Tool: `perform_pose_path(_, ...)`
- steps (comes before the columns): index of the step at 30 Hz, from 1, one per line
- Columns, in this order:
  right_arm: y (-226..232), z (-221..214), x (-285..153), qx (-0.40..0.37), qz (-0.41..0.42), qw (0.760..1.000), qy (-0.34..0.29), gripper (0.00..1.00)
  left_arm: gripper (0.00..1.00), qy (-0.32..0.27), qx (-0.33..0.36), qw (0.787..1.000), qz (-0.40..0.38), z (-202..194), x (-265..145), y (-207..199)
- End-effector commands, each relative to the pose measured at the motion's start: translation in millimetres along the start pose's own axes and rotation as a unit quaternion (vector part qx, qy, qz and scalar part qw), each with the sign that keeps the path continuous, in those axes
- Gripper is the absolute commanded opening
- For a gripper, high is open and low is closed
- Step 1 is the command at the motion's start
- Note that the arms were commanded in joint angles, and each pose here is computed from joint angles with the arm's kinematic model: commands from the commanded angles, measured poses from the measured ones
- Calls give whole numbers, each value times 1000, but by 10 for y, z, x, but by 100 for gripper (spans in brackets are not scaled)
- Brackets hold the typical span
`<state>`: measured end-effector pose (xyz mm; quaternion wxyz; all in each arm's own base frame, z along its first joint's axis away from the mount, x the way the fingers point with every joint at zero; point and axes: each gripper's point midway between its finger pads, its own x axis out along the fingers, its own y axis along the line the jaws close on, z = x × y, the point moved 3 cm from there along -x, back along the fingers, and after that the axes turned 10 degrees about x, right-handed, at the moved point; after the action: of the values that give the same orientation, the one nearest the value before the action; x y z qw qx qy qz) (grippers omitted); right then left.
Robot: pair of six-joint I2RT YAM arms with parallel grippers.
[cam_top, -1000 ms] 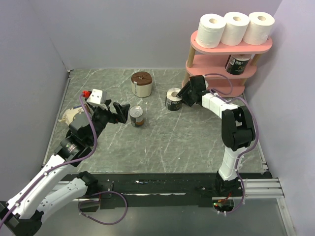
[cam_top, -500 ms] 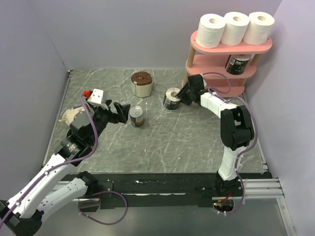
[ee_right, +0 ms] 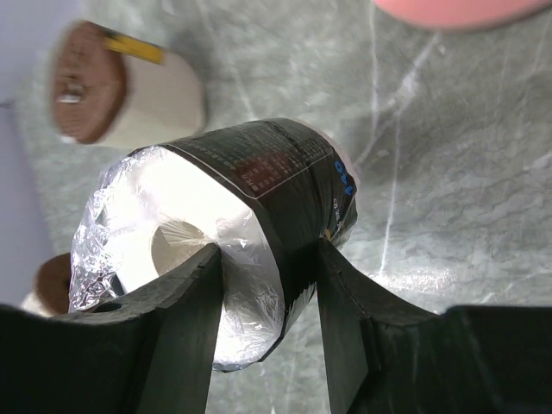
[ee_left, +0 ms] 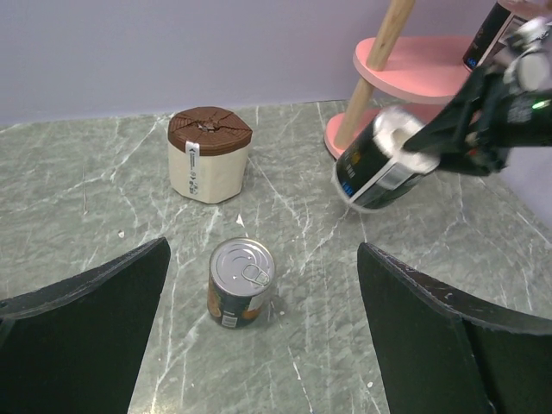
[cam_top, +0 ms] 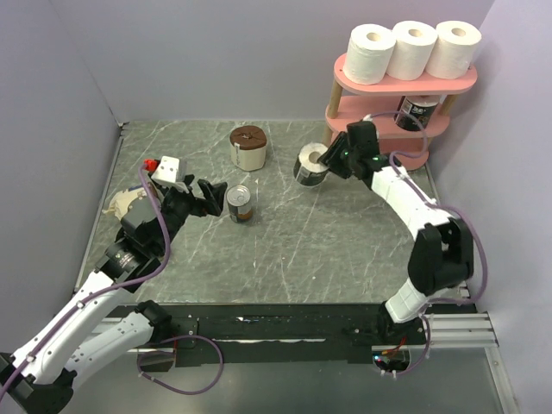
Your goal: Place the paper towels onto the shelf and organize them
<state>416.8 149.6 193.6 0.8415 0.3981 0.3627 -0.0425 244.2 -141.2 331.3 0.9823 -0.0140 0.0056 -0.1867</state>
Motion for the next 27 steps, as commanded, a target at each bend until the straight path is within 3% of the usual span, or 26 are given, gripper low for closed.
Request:
perform_pose_path(1, 195, 444, -547, -3, 50, 997, -63, 39, 96, -22, -3, 1000, 2, 152, -39, 16)
perform_pose_path(6, 169, 852, -857, 19, 68, 991, -113, 39, 96, -20, -3, 1000, -1, 143, -26, 5)
perform_pose_path(15, 25, 1488, -993, 64, 59, 980, -178, 39, 96, -17, -1, 1000, 4, 126, -22, 17)
perform_pose_path(27, 157, 1856, -1083, 93, 82, 971, -205, 38, 96, -7, 2, 1000, 5, 74, 22, 11)
